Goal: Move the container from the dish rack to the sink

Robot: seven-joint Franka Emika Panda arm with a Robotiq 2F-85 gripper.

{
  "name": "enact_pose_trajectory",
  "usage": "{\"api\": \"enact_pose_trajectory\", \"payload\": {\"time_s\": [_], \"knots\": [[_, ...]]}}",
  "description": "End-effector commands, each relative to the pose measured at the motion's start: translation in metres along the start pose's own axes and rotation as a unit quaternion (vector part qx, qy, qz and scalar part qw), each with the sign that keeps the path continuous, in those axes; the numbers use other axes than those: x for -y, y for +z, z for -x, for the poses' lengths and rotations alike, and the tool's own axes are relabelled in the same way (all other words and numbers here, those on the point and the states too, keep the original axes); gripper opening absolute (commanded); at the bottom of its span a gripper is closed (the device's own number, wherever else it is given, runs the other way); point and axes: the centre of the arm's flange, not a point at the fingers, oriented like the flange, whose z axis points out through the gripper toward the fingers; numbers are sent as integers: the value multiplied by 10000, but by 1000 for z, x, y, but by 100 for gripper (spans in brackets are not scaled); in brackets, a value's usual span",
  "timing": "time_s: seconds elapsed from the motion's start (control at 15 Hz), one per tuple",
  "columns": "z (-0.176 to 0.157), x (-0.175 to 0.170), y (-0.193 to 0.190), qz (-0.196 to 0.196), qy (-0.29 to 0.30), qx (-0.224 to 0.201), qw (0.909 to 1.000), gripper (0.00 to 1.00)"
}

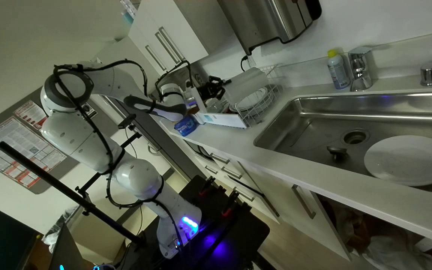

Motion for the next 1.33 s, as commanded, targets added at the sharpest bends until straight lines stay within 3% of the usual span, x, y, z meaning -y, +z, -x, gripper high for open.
{"api": "enact_pose_trajectory", "payload": {"time_s": [0.0,0.33,0.93,1.27], "knots": [[35,-11,28,-225,104,-345,9991,1],[63,7,67,-553,-173,-611,9965,1],[66,31,72,-722,-427,-456,9954,1],[92,44,111,-789,-662,-266,9943,1]]}}
